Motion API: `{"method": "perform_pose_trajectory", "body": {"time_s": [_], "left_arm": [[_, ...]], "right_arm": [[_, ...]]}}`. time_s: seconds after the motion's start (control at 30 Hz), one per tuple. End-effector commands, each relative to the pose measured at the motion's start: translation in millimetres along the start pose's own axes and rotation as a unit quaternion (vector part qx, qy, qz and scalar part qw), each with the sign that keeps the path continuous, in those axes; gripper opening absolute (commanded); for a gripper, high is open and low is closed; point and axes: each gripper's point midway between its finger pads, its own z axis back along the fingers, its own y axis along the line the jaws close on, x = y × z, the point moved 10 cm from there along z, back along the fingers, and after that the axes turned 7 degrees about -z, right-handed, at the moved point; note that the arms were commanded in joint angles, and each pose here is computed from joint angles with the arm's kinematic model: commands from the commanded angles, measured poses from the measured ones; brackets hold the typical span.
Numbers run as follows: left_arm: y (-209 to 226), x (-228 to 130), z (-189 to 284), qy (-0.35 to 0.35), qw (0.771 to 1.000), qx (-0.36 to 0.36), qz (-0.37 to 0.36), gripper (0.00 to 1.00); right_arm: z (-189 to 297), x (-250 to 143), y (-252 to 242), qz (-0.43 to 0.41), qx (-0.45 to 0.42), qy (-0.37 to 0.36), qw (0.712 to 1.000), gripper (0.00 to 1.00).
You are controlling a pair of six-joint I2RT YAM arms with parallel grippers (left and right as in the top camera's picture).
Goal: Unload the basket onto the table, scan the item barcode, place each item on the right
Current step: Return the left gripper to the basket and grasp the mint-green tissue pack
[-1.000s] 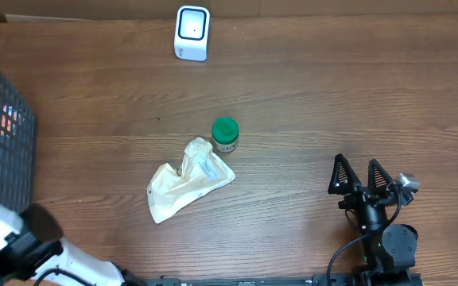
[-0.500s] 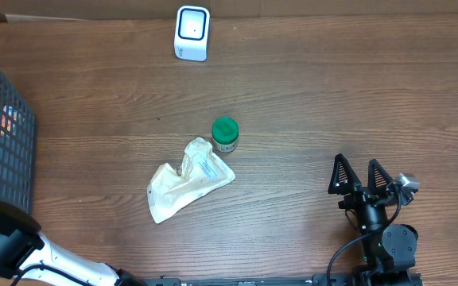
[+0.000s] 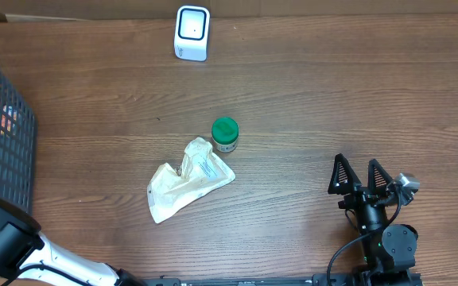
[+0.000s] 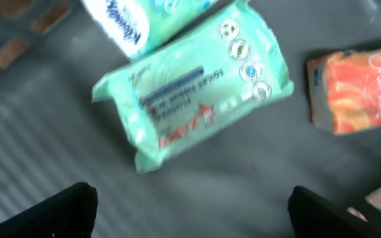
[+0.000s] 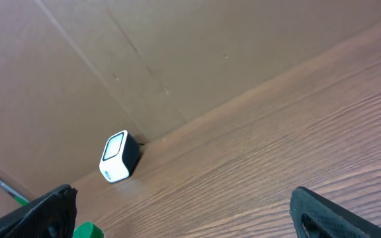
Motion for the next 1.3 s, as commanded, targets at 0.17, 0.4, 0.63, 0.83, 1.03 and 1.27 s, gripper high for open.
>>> {"method": "perform_pose_trajectory", "body": {"time_s": [0.17,0.4,0.63,0.83,1.03,1.27], "left_arm": [[-0.1,-17.0,-38.0,-0.007,0.998,0.008,-0.058,0.89],[0.1,-17.5,-50.8,-0.035,0.989,0.016,-0.141,0.88],[-0.8,-17.4,-72.8,-0.042,0.982,0.019,-0.184,0.88],[1.7,-23.4,-88.8,-0.017,0.982,0.037,-0.186,0.42],[1.9,-25.3,-85.0,-0.009,0.982,0.037,-0.186,0.04],[1.8,8.5,24.2,-0.15,0.982,0.045,-0.106,0.04]], "right_arm": [[-0.2,-1.4,-1.9,0.005,-0.002,-0.003,1.0,1.0],[-0.2,-1.4,-1.9,0.005,-0.002,-0.003,1.0,1.0],[-0.2,-1.4,-1.9,0.005,-0.002,-0.003,1.0,1.0],[-0.2,-1.4,-1.9,0.005,-0.002,-0.003,1.0,1.0],[-0.2,-1.4,-1.9,0.005,-0.002,-0.003,1.0,1.0],[-0.2,-1.4,-1.9,0.005,-0.002,-0.003,1.0,1.0]]}}
